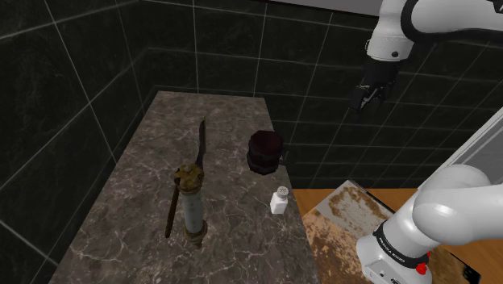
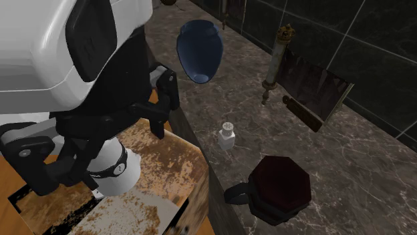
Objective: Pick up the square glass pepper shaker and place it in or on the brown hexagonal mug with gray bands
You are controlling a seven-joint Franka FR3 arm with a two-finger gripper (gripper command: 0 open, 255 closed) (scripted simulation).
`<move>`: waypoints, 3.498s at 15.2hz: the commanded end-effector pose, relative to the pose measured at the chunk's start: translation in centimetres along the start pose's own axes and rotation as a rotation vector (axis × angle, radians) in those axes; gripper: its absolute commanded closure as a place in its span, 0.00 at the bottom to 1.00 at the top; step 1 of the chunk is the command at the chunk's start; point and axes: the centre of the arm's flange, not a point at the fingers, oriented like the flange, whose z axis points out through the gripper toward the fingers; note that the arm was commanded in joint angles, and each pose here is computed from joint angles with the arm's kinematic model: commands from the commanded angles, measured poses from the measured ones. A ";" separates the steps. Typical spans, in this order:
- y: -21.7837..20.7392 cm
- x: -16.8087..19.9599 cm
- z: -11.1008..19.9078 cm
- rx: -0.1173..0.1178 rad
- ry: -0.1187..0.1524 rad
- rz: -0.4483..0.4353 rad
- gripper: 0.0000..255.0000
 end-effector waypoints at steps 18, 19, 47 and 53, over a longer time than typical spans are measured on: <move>-17.8 -1.0 11.6 0.090 0.023 0.124 0.00; -18.9 -1.0 12.3 0.095 0.024 0.131 0.00; -26.3 -0.5 20.1 0.129 0.033 0.177 1.00; -26.2 -0.7 19.1 0.129 0.033 0.177 1.00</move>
